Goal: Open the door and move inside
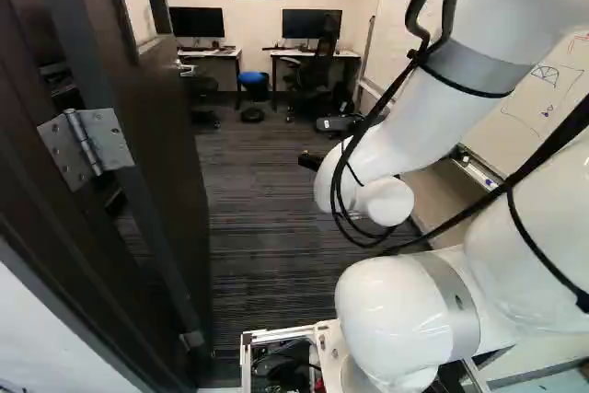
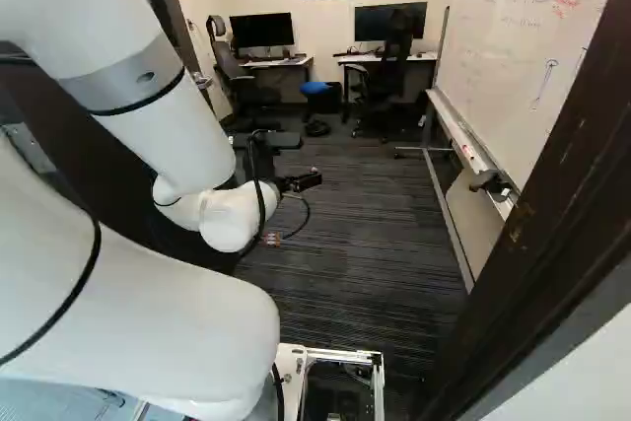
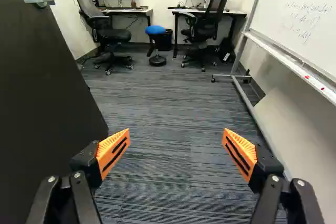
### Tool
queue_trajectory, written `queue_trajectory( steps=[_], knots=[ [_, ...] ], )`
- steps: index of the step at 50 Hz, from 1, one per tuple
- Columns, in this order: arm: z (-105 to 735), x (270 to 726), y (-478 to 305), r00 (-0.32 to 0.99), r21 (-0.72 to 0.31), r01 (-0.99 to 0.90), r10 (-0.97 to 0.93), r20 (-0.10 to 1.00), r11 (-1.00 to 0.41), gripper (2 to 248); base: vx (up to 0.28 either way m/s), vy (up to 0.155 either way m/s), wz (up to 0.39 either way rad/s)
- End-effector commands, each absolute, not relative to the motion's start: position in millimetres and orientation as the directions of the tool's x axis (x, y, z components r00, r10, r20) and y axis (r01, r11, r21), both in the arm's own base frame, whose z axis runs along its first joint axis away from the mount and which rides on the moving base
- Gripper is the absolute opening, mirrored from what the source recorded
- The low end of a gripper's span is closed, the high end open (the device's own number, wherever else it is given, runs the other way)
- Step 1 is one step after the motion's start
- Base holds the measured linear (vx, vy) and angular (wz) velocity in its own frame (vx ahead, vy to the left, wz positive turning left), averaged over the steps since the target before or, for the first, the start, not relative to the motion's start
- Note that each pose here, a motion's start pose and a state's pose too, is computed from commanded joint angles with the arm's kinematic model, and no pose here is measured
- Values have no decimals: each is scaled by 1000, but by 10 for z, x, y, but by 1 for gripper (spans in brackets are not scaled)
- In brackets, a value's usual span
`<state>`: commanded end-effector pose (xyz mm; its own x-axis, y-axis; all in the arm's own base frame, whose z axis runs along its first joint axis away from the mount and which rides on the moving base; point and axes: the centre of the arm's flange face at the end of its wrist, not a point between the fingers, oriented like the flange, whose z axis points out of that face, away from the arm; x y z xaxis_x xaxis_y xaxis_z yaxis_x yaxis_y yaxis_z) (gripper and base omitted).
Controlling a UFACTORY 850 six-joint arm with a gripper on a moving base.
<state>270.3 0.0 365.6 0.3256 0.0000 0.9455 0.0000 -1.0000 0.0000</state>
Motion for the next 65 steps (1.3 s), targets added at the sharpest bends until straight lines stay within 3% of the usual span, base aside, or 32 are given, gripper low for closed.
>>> queue_trajectory(
  steps=[65],
  knots=[
    [3656, 2703, 0, 326, 0, 0, 0, 946, -1000, 247, 148, 1, -5]
  ],
)
